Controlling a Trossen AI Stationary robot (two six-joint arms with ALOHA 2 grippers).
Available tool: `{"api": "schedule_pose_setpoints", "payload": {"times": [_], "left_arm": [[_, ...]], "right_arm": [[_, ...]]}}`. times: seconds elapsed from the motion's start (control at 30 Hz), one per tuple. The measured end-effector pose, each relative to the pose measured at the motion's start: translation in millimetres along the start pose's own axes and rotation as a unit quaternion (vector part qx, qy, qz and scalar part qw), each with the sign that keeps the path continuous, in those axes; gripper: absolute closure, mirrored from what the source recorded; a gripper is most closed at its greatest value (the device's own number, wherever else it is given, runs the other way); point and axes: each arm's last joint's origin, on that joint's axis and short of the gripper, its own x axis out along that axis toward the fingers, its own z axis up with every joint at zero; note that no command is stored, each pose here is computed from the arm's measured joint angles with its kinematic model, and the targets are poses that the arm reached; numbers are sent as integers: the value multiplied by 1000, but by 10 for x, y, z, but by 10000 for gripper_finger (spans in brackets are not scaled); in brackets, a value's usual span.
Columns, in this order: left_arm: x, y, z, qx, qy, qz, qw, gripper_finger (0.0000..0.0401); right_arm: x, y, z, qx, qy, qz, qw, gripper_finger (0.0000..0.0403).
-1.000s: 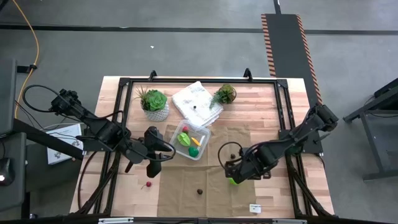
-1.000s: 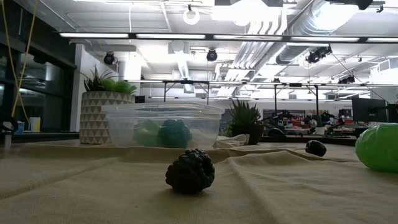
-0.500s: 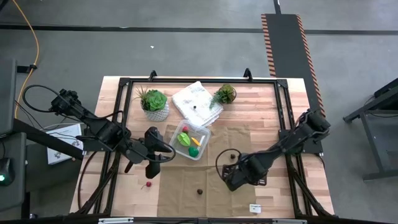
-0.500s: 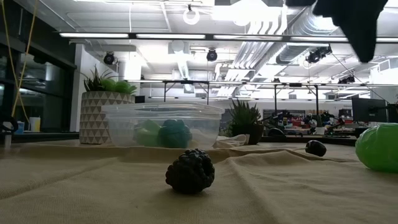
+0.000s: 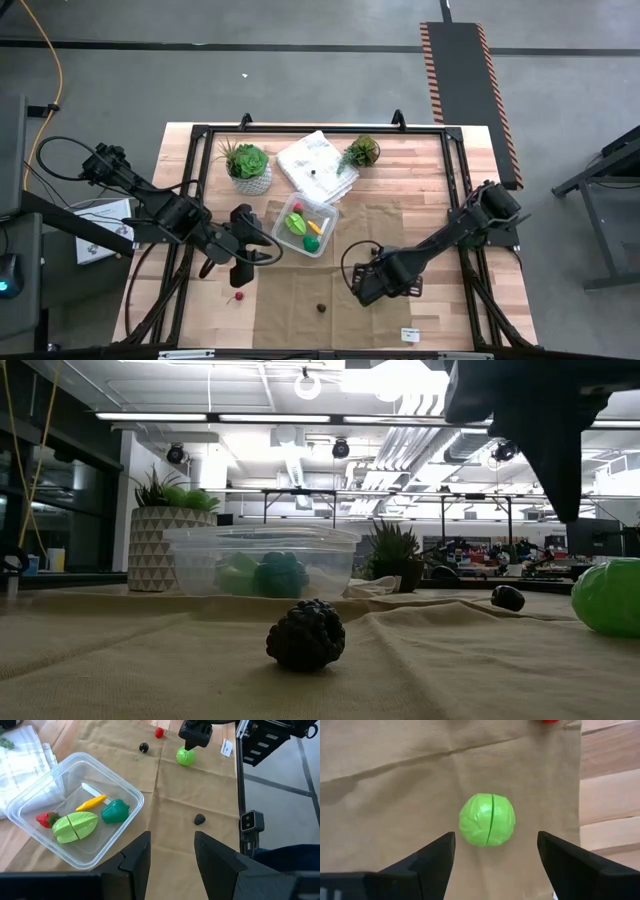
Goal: Pick and placing Produce into tupperware
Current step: Put the green cabbage into transparent bin
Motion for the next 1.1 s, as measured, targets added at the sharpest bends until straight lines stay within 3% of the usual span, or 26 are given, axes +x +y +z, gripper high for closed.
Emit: {"api": "schedule_pose_setpoints", "payload": {"times": [0.83,1.1], "left_arm": [[-1,0,-25,-1,24,-15,1000,261],[-1,-1,-26,-1,26,-17,1000,261]], "right_arm": [[473,136,-133,-1,-15,-4,1000,131],[492,137,-138,-2,-13,-7,1000,131]]}}
